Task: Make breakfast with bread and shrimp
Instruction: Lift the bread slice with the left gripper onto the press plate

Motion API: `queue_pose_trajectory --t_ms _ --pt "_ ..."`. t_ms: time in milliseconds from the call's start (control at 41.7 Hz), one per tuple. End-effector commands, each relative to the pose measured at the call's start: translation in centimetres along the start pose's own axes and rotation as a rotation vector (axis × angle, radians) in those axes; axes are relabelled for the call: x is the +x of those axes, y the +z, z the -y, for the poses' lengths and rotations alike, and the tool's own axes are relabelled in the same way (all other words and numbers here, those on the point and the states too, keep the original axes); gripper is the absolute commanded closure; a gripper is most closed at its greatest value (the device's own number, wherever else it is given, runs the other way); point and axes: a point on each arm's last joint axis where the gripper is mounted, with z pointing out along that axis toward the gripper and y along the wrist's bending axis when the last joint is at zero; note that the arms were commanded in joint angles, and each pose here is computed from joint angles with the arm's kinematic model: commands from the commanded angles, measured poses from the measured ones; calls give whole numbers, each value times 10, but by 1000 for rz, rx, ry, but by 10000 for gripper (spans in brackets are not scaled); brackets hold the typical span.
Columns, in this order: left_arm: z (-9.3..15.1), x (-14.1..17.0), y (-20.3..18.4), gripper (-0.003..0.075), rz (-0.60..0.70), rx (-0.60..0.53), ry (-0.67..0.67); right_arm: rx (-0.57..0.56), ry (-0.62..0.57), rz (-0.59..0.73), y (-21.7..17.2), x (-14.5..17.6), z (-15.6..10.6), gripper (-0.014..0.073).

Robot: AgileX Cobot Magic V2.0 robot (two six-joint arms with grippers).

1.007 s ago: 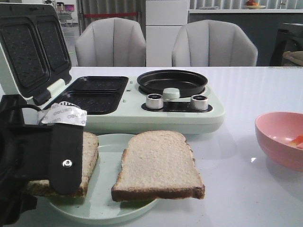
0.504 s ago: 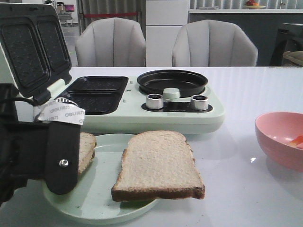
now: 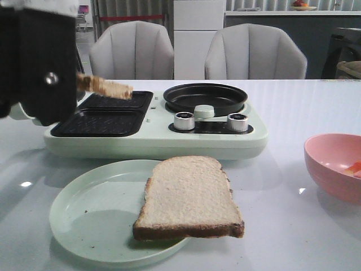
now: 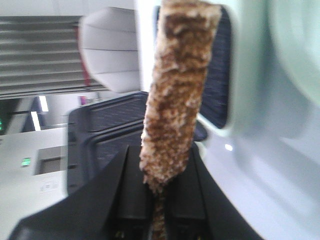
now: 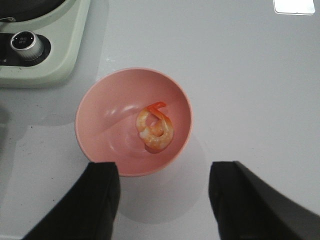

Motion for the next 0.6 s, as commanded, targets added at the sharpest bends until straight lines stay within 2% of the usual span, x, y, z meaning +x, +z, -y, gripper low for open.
queue_pose_trajectory --t_ms 0,264,408,575 --pt "-33 -3 0 621 35 -162 -45 3 -17 88 -5 -13 0 88" --pt "-68 -8 38 621 154 -87 -107 3 -17 88 -5 -13 0 88" --pt "-92 -2 72 621 127 -65 -171 3 -17 88 -5 -13 0 88" --pt "-105 -1 115 621 77 -50 -198 3 -17 88 -5 -13 0 88"
